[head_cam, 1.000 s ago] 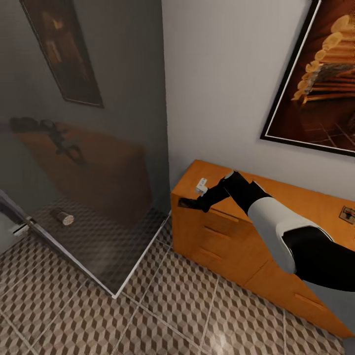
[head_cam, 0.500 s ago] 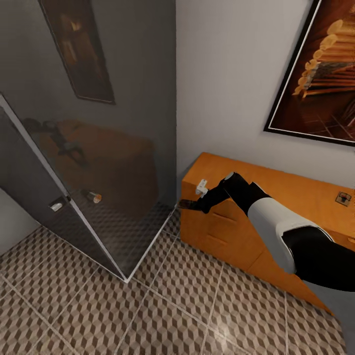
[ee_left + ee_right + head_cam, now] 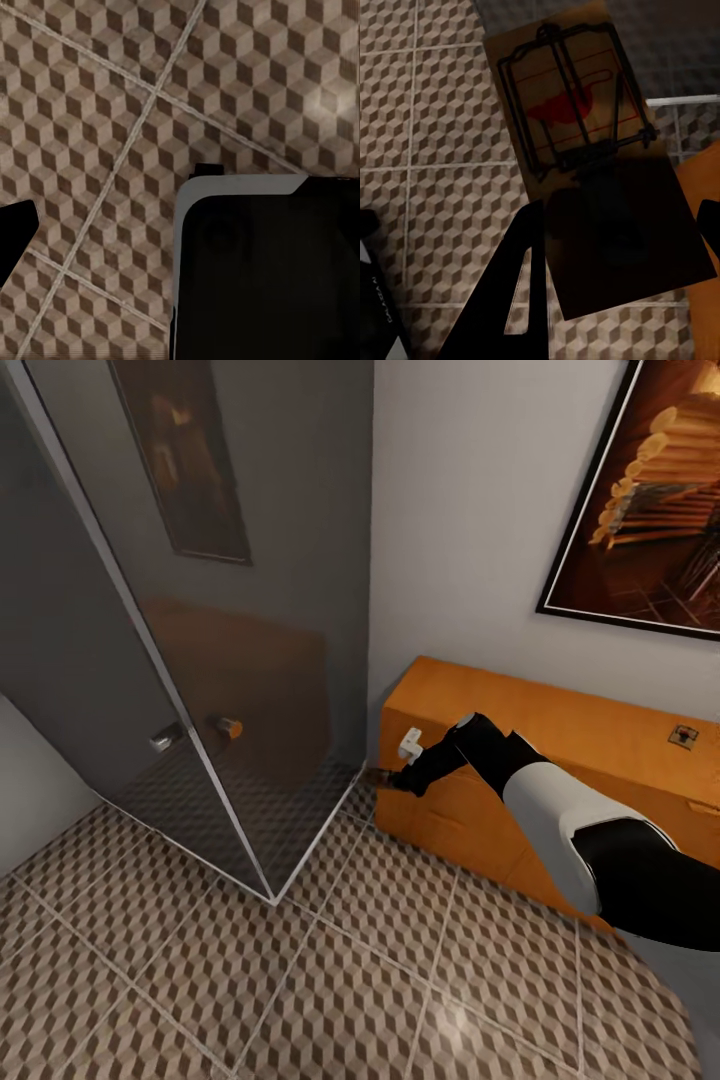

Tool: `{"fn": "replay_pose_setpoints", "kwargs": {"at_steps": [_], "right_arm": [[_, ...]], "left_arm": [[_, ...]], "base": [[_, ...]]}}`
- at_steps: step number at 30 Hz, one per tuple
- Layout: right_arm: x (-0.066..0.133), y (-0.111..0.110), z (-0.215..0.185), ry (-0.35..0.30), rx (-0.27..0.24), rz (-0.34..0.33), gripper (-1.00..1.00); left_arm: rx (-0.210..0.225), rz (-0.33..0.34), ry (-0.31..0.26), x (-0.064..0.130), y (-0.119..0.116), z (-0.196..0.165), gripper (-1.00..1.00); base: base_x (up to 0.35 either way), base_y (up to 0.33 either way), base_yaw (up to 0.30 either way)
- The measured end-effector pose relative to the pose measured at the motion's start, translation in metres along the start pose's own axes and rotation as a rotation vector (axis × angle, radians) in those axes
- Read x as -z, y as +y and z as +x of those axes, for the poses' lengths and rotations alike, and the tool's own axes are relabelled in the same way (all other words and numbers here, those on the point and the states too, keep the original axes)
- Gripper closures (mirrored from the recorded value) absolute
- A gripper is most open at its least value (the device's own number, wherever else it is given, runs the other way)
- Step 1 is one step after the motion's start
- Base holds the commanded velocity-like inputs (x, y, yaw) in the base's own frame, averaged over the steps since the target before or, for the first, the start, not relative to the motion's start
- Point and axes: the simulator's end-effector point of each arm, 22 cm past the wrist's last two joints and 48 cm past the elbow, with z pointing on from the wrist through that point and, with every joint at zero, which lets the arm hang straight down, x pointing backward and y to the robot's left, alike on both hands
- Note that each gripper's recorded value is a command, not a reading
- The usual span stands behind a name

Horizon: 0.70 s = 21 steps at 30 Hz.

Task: Take the four mousetraps from the cabinet in the bathroom and place them on the bathroom floor. Make sure all four end up on the same floor surface, and ensure that at least two of them are either under or directly next to the same bathroom sink.

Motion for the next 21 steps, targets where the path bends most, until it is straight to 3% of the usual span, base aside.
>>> {"fn": "replay_pose_setpoints", "kwargs": {"at_steps": [7,16,18,21], "right_arm": [[-0.004,0.000,0.009,0.014,-0.014,0.001,1.00],[-0.034,0.009,0.062,0.042,0.008,-0.009,1.00],[-0.061,0.035,0.112,0.061,-0.009,-0.044,1.00],[-0.073,0.050,0.148,0.077,-0.024,-0.069,1.00]], "left_arm": [[0.000,0.000,0.001,0.000,0.000,0.001,-1.00],[0.000,0.000,0.001,0.000,0.000,0.001,-1.00],[0.000,0.000,0.000,0.000,0.000,0.000,-1.00],[0.000,0.000,0.001,0.000,0.000,0.001,-1.00]], "base": [[-0.282,0.109,0.000],[-0.282,0.103,0.000],[-0.257,0.082,0.000],[-0.150,0.033,0.000]]}}
